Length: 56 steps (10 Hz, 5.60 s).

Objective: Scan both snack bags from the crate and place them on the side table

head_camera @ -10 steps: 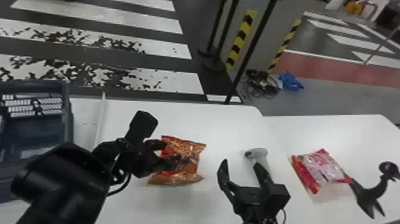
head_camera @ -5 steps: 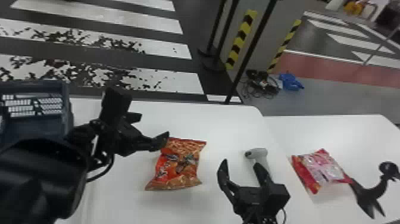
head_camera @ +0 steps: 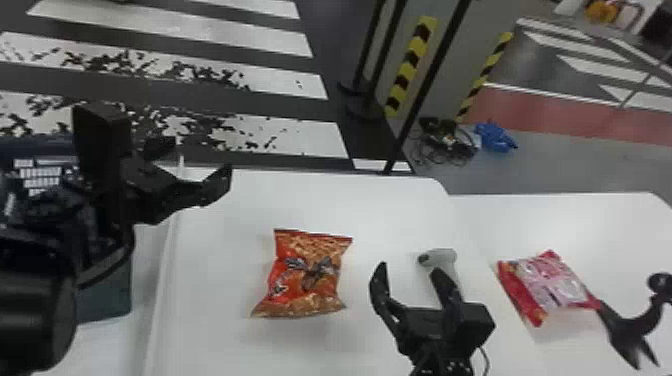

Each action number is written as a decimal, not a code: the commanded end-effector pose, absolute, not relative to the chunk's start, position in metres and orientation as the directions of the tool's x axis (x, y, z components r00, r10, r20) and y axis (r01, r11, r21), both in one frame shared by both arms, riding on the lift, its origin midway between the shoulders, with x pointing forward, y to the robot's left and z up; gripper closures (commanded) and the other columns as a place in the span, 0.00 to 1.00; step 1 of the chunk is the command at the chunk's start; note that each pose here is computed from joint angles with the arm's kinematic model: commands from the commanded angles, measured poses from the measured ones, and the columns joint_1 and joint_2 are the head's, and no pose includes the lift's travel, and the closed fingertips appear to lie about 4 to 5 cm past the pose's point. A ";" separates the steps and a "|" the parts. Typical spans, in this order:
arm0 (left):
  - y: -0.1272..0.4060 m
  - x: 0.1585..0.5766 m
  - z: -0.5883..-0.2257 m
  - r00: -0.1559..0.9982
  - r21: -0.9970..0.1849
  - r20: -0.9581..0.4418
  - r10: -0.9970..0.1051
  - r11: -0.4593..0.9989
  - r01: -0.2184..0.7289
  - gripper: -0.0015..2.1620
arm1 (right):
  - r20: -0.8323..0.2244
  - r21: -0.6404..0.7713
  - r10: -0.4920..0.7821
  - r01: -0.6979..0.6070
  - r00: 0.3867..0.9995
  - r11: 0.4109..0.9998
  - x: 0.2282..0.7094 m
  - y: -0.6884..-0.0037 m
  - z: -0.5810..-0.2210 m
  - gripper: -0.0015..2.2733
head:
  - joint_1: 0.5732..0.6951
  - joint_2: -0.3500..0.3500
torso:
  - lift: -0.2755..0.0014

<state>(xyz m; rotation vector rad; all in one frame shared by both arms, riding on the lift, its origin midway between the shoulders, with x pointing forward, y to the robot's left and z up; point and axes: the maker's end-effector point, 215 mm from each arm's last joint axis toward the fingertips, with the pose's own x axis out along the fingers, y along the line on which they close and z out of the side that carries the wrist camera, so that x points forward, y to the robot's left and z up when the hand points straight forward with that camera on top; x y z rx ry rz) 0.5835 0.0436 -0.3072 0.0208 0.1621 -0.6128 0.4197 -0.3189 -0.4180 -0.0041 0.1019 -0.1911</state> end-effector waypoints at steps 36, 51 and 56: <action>0.246 0.534 -0.369 0.983 0.012 -0.136 -0.126 0.992 0.128 0.04 | -0.558 0.810 0.640 0.180 0.527 0.558 0.412 -0.208 -0.481 0.99 | 1.00 0.59 | 0.64; 0.253 0.535 -0.374 0.982 -0.003 -0.145 -0.118 0.993 0.119 0.04 | -0.546 -0.198 -0.017 -0.109 0.837 0.974 0.470 -0.297 -0.354 0.99 | 1.00 0.41 | 0.64; 0.252 0.535 -0.372 0.982 -0.006 -0.142 -0.121 0.993 0.121 0.04 | -0.542 -0.570 0.082 -0.438 0.836 0.695 0.452 -0.233 -0.346 0.99 | 1.00 0.50 | 0.64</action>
